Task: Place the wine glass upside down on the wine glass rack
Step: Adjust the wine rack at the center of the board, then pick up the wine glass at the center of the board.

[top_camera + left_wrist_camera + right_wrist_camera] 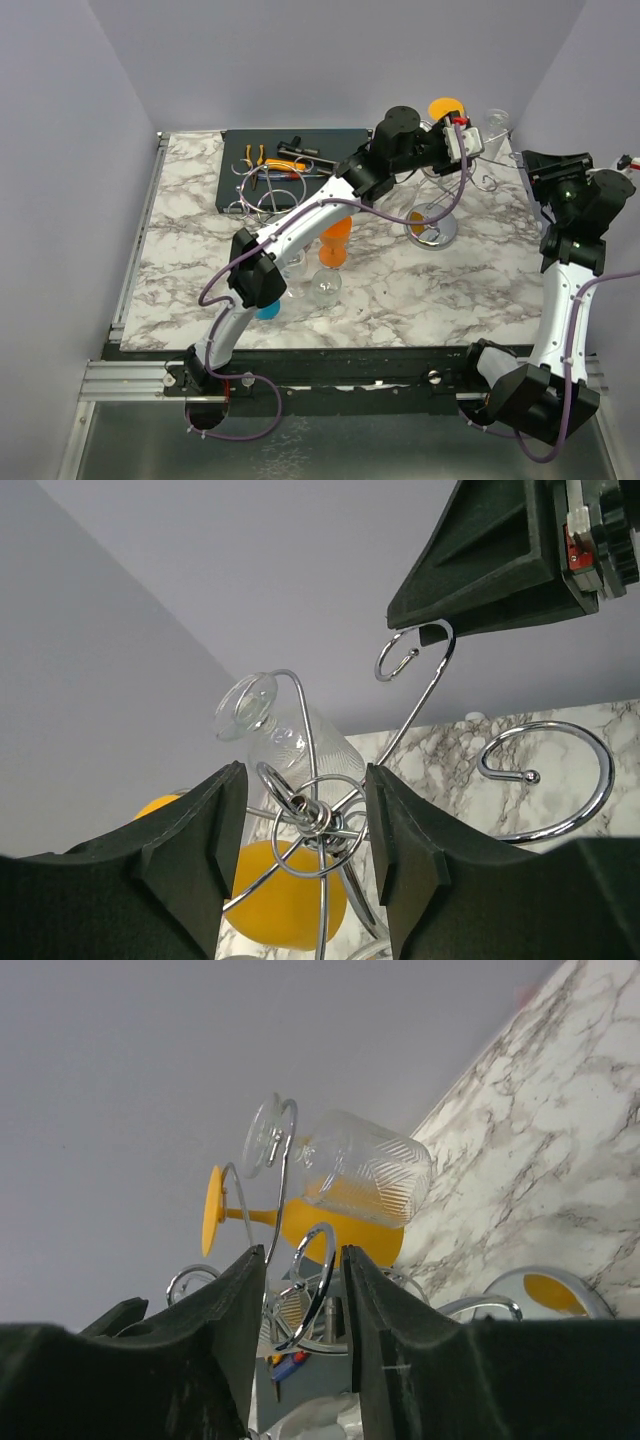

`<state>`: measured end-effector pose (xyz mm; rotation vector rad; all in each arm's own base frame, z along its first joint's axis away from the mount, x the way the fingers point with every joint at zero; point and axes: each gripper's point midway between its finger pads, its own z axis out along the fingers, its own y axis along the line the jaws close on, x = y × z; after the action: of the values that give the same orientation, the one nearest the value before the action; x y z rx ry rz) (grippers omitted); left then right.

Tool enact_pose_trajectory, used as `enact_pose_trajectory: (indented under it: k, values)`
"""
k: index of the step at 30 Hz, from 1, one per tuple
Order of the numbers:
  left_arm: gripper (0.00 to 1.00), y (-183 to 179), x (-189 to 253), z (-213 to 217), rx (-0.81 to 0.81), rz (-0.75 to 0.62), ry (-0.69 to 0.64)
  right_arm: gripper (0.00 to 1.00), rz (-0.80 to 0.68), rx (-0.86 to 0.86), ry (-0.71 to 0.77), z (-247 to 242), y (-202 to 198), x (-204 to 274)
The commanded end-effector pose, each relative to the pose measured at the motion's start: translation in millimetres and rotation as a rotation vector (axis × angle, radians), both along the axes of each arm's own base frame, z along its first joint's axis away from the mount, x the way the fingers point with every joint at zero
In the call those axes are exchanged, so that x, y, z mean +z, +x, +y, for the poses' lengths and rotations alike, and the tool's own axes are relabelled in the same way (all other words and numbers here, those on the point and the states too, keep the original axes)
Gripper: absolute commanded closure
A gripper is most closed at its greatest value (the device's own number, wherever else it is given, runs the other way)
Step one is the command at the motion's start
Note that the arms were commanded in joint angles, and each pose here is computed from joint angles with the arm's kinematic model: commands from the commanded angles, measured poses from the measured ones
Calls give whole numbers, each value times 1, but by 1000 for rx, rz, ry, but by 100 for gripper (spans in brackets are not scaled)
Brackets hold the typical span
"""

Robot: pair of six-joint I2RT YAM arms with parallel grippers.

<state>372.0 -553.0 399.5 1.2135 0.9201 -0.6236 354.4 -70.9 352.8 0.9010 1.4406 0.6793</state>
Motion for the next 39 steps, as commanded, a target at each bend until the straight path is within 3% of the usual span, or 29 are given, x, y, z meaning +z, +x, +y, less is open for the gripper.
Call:
enact_pose_trajectory:
  k: [1,13,18,21,23,30,33,35,39]
  values:
    - [43,-14,40,16,15,-24,-51,53,1,18,-46,2,-2,15]
    - [31,-30,82,40,29,54,-138,23,-15,-28,-152,-1,-18,51]
    - [14,-25,106,64,87,156,-215,6,-32,-15,-174,3,-23,62]
    - [1,-12,119,90,119,290,-287,5,-65,-10,-221,5,-26,80]
    - [1,-3,124,110,159,355,-312,5,-118,20,-259,11,-27,101]
    - [1,-6,96,175,316,374,-116,4,-208,121,-364,33,-18,161]
    - [1,-13,86,211,356,430,-87,0,-244,211,-398,59,-6,177]
    - [1,-17,78,233,401,463,-63,0,-270,293,-458,100,9,191]
    - [1,-23,73,284,512,498,-68,0,-247,472,-621,224,34,192]
